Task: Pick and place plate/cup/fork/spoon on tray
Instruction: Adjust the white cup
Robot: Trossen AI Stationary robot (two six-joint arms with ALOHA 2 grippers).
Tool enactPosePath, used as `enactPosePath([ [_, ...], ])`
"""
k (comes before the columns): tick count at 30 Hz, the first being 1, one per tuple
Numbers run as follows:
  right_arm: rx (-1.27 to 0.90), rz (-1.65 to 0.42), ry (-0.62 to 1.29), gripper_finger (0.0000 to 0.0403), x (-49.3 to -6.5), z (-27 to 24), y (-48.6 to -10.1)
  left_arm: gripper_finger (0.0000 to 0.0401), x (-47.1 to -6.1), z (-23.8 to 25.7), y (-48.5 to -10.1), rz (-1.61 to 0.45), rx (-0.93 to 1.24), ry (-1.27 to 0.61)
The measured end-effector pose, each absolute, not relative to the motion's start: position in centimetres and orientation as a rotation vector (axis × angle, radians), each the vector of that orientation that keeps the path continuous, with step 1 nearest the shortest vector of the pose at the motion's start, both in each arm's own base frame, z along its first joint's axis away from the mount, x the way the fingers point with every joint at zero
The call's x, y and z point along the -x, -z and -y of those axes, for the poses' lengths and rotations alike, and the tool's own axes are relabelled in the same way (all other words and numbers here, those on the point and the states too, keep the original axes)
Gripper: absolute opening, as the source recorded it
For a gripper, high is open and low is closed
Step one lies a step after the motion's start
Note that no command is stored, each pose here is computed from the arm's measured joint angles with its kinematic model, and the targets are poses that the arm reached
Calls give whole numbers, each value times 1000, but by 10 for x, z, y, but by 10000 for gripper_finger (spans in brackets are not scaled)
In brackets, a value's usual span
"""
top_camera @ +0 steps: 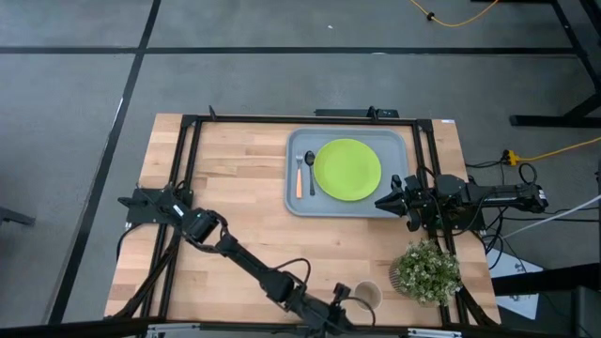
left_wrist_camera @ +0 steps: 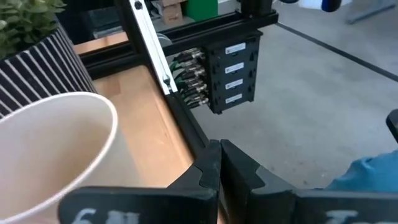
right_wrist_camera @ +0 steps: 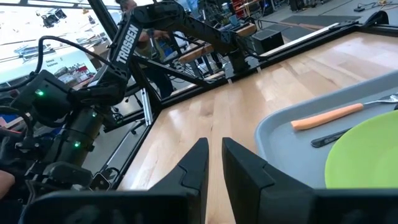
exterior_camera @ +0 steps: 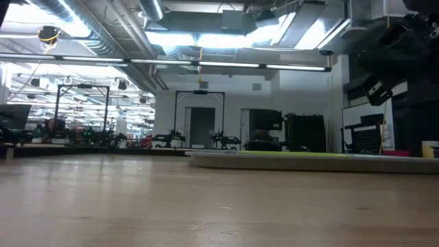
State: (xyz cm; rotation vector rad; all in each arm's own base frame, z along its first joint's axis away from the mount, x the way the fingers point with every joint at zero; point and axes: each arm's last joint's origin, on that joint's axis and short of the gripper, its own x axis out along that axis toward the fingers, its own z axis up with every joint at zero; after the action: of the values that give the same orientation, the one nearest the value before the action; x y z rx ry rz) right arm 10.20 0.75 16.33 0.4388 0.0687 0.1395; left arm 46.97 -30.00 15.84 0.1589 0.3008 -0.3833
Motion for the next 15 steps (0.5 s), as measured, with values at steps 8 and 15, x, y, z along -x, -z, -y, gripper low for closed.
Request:
enactPosePath([
  [8,-441,-69,-141,51,-102,-8,-163,0,-473,293,-161,-297,-227,362],
  [15,-434,-69,-327,51,-101,-13,-167,0,-459,270,-212,-443,-288,377],
])
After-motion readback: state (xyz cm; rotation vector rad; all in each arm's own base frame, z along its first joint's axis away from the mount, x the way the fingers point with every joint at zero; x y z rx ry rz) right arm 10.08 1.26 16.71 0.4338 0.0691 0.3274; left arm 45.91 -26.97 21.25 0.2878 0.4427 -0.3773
